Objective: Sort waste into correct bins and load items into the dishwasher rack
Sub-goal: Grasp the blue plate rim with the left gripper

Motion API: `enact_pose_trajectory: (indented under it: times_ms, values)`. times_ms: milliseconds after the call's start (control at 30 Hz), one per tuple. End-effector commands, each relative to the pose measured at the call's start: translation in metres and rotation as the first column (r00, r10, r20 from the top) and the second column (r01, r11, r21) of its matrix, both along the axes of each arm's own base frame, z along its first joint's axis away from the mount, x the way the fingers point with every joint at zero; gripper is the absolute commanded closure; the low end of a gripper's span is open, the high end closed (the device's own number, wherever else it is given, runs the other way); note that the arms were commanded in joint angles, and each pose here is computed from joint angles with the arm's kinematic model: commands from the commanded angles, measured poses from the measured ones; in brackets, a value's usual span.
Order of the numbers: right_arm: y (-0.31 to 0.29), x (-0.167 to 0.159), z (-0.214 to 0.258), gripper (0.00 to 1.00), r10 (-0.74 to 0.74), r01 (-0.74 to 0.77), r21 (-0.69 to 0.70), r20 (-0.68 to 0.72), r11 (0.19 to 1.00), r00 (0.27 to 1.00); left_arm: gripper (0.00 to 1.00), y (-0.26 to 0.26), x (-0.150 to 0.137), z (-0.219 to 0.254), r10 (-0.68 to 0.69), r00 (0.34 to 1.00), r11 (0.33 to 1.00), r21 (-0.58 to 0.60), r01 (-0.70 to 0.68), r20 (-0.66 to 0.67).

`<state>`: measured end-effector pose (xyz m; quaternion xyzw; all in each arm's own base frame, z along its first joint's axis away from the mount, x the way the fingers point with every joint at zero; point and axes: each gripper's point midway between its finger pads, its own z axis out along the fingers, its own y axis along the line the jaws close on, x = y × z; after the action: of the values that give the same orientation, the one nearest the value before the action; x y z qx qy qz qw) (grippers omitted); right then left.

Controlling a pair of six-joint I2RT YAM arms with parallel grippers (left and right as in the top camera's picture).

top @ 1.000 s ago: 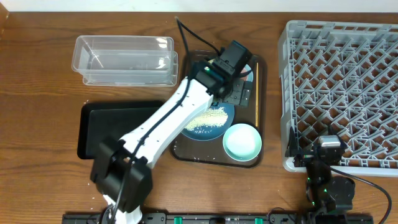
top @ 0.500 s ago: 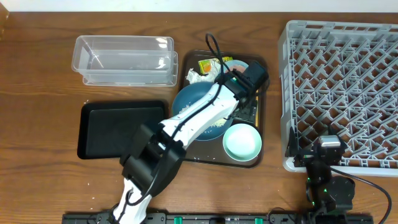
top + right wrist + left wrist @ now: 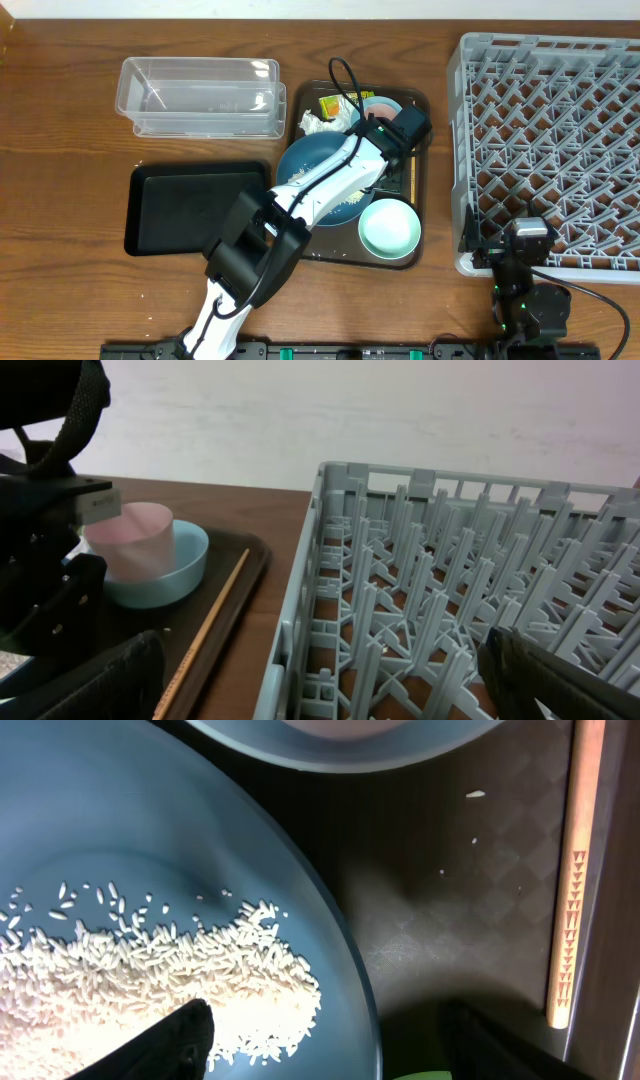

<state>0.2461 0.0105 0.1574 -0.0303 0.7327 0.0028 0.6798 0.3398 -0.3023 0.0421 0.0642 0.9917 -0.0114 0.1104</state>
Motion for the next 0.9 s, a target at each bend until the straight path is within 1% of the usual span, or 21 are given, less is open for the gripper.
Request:
enact_pose_trajectory:
  times_ms: [0,100,200,300,467,600,733,800,867]
  values:
    - [-0.002,0.000,-0.001,0.01,-0.006,0.006,-0.012,0.001,1.000,1.000,0.30,0.003,0.002,-0.003,0.028,1.000,0.999,0.020,-0.028,0.012]
    - [-0.002,0.000,-0.001,0.01,-0.006,0.006,-0.012,0.001,1.000,1.000,0.33,0.006,0.000,-0.007,0.056,0.998,0.998,0.023,-0.056,0.002]
    - [-0.002,0.000,-0.001,0.01,-0.006,0.006,-0.012,0.001,1.000,1.000,0.34,0.009,-0.003,-0.010,0.059,0.998,0.998,0.033,-0.059,-0.007]
    - [-0.002,0.000,-0.001,0.01,-0.006,0.006,-0.012,0.001,1.000,1.000,0.40,0.009,-0.004,-0.011,0.062,0.998,0.998,0.034,-0.062,-0.009]
    - [-0.002,0.000,-0.001,0.01,-0.006,0.006,-0.012,0.001,1.000,1.000,0.43,0.008,-0.004,-0.011,0.060,0.998,0.998,0.031,-0.059,-0.006]
    - [-0.002,0.000,-0.001,0.01,-0.006,0.006,-0.012,0.001,1.000,1.000,0.48,0.007,-0.005,-0.014,0.056,0.998,0.998,0.034,-0.055,-0.009]
    - [-0.002,0.000,-0.001,0.01,-0.006,0.006,-0.012,0.001,1.000,1.000,0.48,0.006,-0.009,-0.019,0.050,0.999,0.998,0.044,-0.049,-0.018]
    - [-0.002,0.000,-0.001,0.01,-0.006,0.006,-0.012,0.001,1.000,1.000,0.52,0.005,-0.010,-0.019,0.046,0.999,0.998,0.044,-0.046,-0.019]
    - [-0.002,0.000,-0.001,0.01,-0.006,0.006,-0.012,0.001,1.000,1.000,0.53,0.004,-0.010,-0.019,0.045,0.999,0.998,0.043,-0.044,-0.018]
